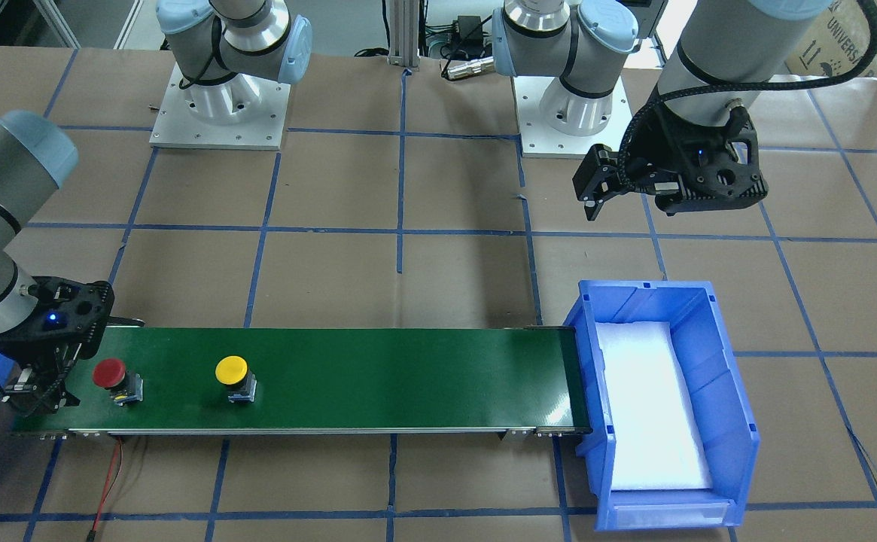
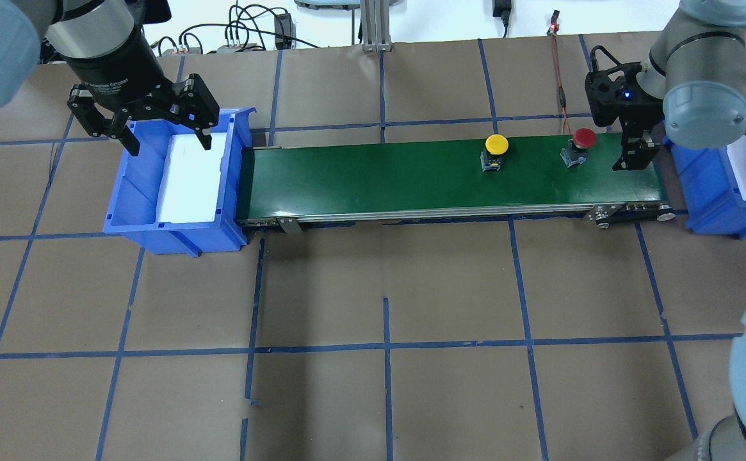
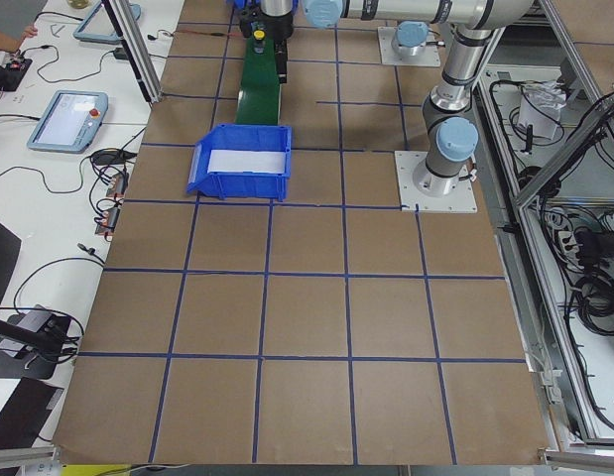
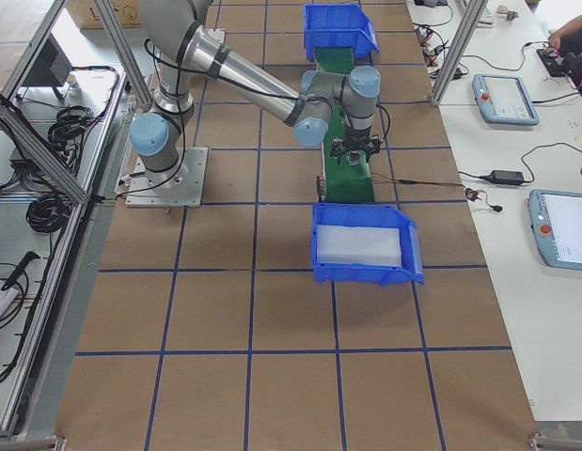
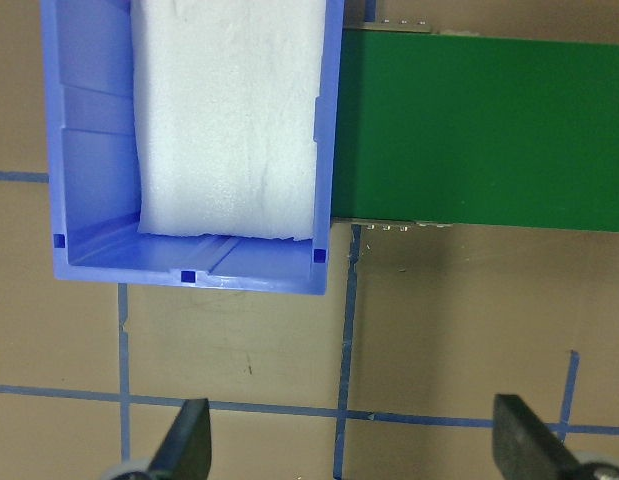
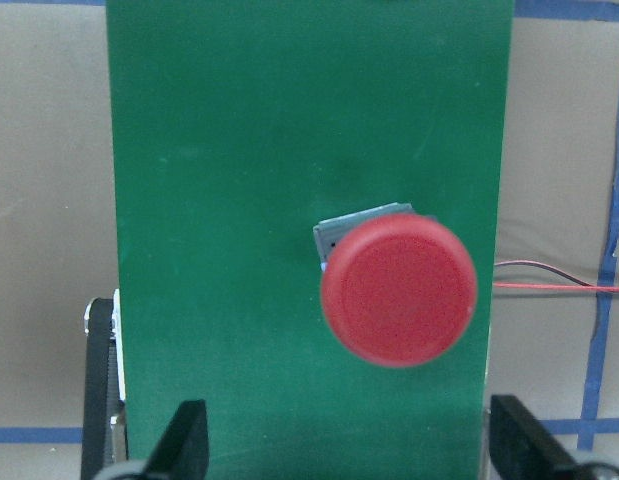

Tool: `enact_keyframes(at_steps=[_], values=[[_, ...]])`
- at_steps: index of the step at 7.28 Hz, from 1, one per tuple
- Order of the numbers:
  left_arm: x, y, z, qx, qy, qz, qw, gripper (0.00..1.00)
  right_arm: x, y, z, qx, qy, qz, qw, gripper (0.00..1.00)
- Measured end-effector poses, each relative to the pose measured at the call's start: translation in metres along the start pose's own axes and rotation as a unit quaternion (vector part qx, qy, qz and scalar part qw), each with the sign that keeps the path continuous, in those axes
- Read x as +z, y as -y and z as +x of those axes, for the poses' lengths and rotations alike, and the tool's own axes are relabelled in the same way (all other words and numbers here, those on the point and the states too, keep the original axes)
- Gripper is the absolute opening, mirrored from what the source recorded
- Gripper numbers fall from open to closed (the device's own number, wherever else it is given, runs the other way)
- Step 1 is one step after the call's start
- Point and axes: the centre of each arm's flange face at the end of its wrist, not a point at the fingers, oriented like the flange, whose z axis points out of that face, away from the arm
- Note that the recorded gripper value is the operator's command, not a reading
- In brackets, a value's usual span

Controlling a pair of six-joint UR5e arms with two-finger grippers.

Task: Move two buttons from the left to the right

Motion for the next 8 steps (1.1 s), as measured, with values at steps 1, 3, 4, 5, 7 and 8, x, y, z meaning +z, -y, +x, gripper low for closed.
enact_keyframes(at_steps=[1, 3, 4, 5, 7, 8], values=[[-0.0002, 0.0001, -0.0007, 0.0, 0.001, 0.0, 1.0, 1.0, 0.0004, 0.0001, -0.0002, 0.0, 0.0, 0.0, 1.0, 0.99], [-0.0005, 0.0004, -0.0017, 0.0, 0.003, 0.0, 1.0, 1.0, 0.0004, 0.0001, -0.0005, 0.0, 0.0, 0.0, 1.0, 0.99], [-0.0003, 0.0004, -0.0017, 0.0, 0.003, 0.0, 1.0, 1.0, 0.0005, 0.0002, -0.0005, 0.0, 0.001, 0.0, 1.0, 0.99], [0.0003, 0.0003, -0.0017, 0.0, 0.003, 0.0, 1.0, 1.0, 0.0005, 0.0002, -0.0005, 0.0, 0.001, 0.0, 1.0, 0.99], [0.0014, 0.0001, -0.0017, 0.0, 0.003, -0.001, 1.0, 1.0, 0.0005, 0.0001, -0.0005, -0.001, 0.001, 0.0, 1.0, 0.81], [0.0019, 0.0, -0.0016, 0.001, 0.003, -0.002, 1.0, 1.0, 0.0005, 0.0, -0.0002, -0.002, 0.0, 0.0, 1.0, 0.57]])
